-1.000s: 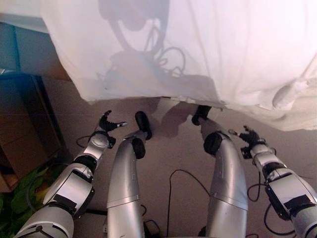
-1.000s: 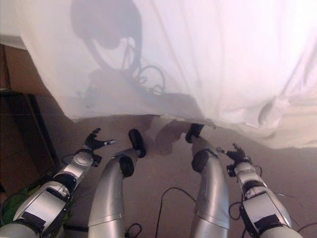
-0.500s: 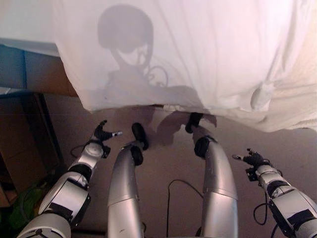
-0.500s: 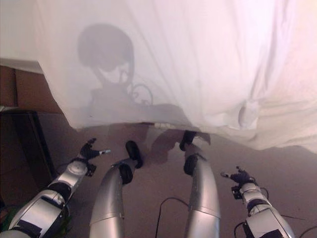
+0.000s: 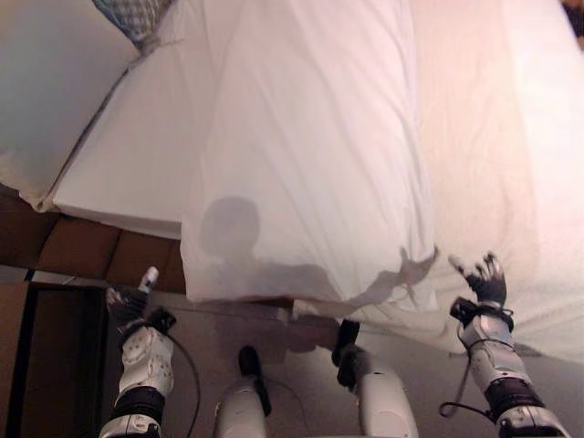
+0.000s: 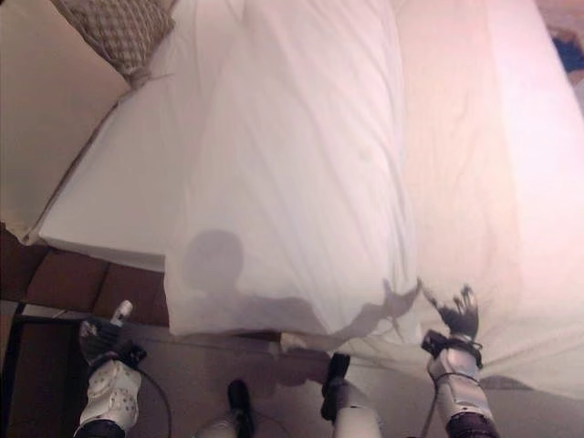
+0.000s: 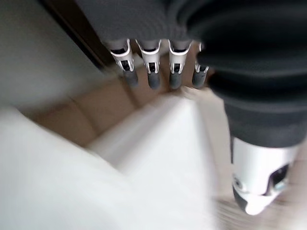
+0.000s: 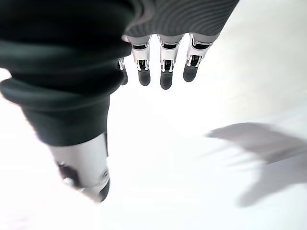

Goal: Make the bed

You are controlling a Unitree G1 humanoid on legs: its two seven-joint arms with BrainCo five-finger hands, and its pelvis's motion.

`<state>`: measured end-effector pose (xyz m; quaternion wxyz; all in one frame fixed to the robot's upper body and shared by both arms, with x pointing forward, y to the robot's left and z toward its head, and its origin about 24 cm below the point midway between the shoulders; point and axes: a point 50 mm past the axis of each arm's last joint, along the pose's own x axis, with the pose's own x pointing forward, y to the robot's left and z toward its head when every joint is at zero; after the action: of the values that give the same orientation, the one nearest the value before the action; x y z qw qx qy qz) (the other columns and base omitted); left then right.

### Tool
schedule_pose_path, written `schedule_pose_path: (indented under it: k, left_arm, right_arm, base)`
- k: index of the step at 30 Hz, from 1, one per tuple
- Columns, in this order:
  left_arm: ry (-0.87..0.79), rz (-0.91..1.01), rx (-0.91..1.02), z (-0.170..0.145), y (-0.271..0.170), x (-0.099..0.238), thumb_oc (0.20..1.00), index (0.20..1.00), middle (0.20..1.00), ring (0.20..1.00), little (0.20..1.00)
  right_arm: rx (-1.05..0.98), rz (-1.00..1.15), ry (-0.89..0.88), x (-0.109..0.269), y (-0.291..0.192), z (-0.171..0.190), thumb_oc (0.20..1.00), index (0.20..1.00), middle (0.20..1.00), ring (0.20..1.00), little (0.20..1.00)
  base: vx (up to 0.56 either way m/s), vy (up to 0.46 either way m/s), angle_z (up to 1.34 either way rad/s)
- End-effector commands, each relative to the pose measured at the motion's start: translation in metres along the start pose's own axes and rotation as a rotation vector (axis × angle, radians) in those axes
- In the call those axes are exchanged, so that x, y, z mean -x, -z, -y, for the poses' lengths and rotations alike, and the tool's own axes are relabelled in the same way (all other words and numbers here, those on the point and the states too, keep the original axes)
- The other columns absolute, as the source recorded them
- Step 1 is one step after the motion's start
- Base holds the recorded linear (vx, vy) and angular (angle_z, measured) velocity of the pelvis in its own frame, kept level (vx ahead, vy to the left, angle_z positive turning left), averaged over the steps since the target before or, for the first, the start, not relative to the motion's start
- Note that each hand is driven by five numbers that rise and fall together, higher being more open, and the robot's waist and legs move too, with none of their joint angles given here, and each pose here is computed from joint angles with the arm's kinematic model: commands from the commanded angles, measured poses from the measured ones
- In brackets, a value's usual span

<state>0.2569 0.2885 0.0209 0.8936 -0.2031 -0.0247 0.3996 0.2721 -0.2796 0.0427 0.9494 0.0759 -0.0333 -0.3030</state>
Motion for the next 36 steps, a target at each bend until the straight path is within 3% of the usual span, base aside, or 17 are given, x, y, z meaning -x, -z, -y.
schedule_pose_path:
  k: [1, 10, 12, 13, 14, 17, 18, 21, 22, 25, 29, 32, 36]
  left_arm:
    - [-0.007, 0.278, -0.034, 0.003, -0.045, 0.0, 1.0, 1.0, 1.0, 1.0, 1.0]
    - [0.03, 0.593, -0.06, 0.029, -0.094, 0.021, 1.0, 1.0, 1.0, 1.0, 1.0]
    - [0.152, 0.694, -0.055, 0.046, -0.111, 0.032, 1.0, 1.0, 1.0, 1.0, 1.0]
    - [0.305, 0.739, -0.085, 0.056, -0.12, 0.038, 1.0, 1.0, 1.0, 1.0, 1.0]
    - [0.307, 0.738, -0.085, 0.056, -0.12, 0.038, 1.0, 1.0, 1.0, 1.0, 1.0]
    - [0.656, 0.648, -0.056, 0.078, -0.115, 0.049, 1.0, 1.0, 1.0, 1.0, 1.0]
    - [0.658, 0.647, -0.054, 0.078, -0.115, 0.048, 1.0, 1.0, 1.0, 1.0, 1.0]
    - [0.988, 0.536, -0.045, 0.123, -0.104, 0.063, 1.0, 1.0, 1.0, 1.0, 1.0]
    - [0.99, 0.538, -0.043, 0.123, -0.105, 0.063, 1.0, 1.0, 1.0, 1.0, 1.0]
    - [1.193, 0.52, -0.043, 0.177, -0.102, 0.082, 1.0, 1.0, 1.0, 1.0, 1.0]
    - [1.317, 0.429, -0.003, 0.214, -0.098, 0.09, 1.0, 1.0, 1.0, 1.0, 1.0]
    - [1.47, 0.389, 0.085, 0.268, -0.116, 0.119, 1.0, 1.0, 1.0, 1.0, 1.0]
    - [1.525, 0.408, 0.166, 0.302, -0.142, 0.141, 1.0, 1.0, 1.0, 1.0, 1.0]
  right_arm:
    - [-0.023, 0.26, 0.009, 0.001, -0.044, -0.01, 1.0, 1.0, 1.0, 1.0, 1.0]
    - [0.016, 0.533, 0.021, 0.012, -0.091, -0.03, 1.0, 1.0, 1.0, 1.0, 1.0]
    - [0.0, 0.58, -0.077, 0.017, -0.1, -0.042, 1.0, 1.0, 1.0, 1.0, 1.0]
    - [0.003, 0.567, -0.194, 0.02, -0.099, -0.048, 1.0, 1.0, 1.0, 1.0, 1.0]
    - [0.002, 0.565, -0.195, 0.02, -0.099, -0.048, 1.0, 1.0, 1.0, 1.0, 1.0]
    - [-0.059, 0.44, -0.395, 0.019, -0.082, -0.057, 1.0, 1.0, 1.0, 1.0, 1.0]
    - [-0.059, 0.441, -0.395, 0.019, -0.082, -0.057, 1.0, 1.0, 1.0, 1.0, 1.0]
    - [-0.116, 0.359, -0.577, 0.02, -0.076, -0.087, 1.0, 1.0, 1.0, 1.0, 1.0]
    - [-0.118, 0.361, -0.577, 0.02, -0.077, -0.087, 1.0, 1.0, 1.0, 1.0, 1.0]
    - [-0.152, 0.307, -0.729, 0.02, -0.078, -0.13, 1.0, 1.0, 1.0, 1.0, 1.0]
    - [-0.163, 0.307, -0.822, 0.015, -0.095, -0.159, 1.0, 1.0, 1.0, 1.0, 1.0]
    - [-0.116, 0.461, -0.929, 0.011, -0.151, -0.194, 1.0, 1.0, 1.0, 1.0, 1.0]
    - [-0.174, 0.596, -0.915, 0.013, -0.203, -0.216, 1.0, 1.0, 1.0, 1.0, 1.0]
  base:
    - [0.16, 0.037, 0.07]
    - [0.1, 0.031, 0.07]
    - [0.03, 0.04, 0.03]
    - [0.0, 0.0, 0.0]
    - [0.0, 0.0, 0.0]
    - [0.05, 0.019, -0.08]
    - [0.05, 0.005, -0.07]
    - [-0.08, -0.008, -0.05]
    - [-0.22, -0.009, -0.07]
    - [-0.32, 0.019, -0.06]
    - [-0.22, 0.03, 0.02]
    - [-0.3, -0.012, -0.01]
    - [-0.17, -0.036, 0.13]
